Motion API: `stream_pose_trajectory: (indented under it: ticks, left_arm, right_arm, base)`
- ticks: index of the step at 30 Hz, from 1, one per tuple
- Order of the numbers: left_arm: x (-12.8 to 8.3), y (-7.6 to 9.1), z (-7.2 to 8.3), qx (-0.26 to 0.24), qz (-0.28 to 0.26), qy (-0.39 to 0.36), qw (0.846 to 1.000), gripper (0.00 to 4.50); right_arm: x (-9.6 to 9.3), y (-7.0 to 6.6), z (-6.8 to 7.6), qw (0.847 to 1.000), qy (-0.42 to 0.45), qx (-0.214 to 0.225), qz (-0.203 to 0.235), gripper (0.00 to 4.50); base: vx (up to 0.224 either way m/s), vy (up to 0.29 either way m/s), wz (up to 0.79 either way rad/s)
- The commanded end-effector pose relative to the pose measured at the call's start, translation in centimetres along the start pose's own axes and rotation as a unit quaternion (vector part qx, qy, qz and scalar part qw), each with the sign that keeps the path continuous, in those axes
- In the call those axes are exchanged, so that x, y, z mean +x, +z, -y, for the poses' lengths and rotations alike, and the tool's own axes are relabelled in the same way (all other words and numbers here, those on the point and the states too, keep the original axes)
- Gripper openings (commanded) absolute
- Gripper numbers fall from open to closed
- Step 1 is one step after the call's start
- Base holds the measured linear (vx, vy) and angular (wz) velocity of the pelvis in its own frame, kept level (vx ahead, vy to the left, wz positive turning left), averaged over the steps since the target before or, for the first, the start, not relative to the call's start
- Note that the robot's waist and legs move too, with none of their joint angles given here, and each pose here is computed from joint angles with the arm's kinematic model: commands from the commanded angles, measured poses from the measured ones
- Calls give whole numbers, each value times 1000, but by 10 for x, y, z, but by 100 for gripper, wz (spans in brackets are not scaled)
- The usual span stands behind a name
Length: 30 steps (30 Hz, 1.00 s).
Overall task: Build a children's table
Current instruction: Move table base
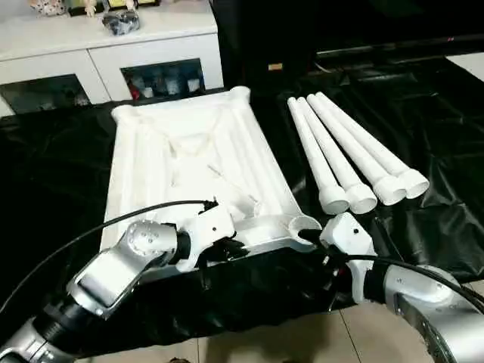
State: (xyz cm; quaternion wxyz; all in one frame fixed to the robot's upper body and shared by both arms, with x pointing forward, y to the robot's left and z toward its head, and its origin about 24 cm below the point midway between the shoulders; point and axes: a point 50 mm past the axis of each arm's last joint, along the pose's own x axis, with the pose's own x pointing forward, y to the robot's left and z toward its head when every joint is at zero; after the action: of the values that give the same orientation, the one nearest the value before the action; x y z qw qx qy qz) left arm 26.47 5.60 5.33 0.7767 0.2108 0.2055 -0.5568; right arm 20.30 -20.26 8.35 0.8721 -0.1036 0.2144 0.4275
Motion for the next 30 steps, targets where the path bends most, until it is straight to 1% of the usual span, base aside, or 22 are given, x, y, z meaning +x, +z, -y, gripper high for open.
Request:
stream_pose_trajectory:
  ticks: [1,4,6,8,17,22,30]
  left_arm:
    - [-4,-8,-8,-10,-27,42,999,4]
    - [-4,-6,-11,-18,-29,59,998,4]
    - [-4,-7,-15,-31,-42,82,995,4]
    - [-4,-8,-17,-35,-48,90,994,4]
    - [-2,-11,-15,-40,-60,93,993,4]
    - [-7,-17,-19,-48,-85,118,988,4]
    - [-12,-23,-21,-48,-114,136,983,4]
  right_arm:
    - [2,3,-2,1000,1,-5,0,450]
    - [2,3,-1,1000,-2,-6,0,450]
    - [2,3,-1,1000,-6,-6,-2,450]
    - [2,2,-1,1000,-10,-7,-3,450]
    - [2,0,-2,1000,-14,-4,-5,450]
    - [4,0,-1,1000,-15,-4,-4,450]
    - [7,1,-1,1000,-14,-6,-2,450]
  base:
    - [0,0,0]
    - [0,0,0]
    - [0,0,0]
    - [0,0,0]
    - [0,0,0]
    - [0,0,0]
    - [0,0,0]
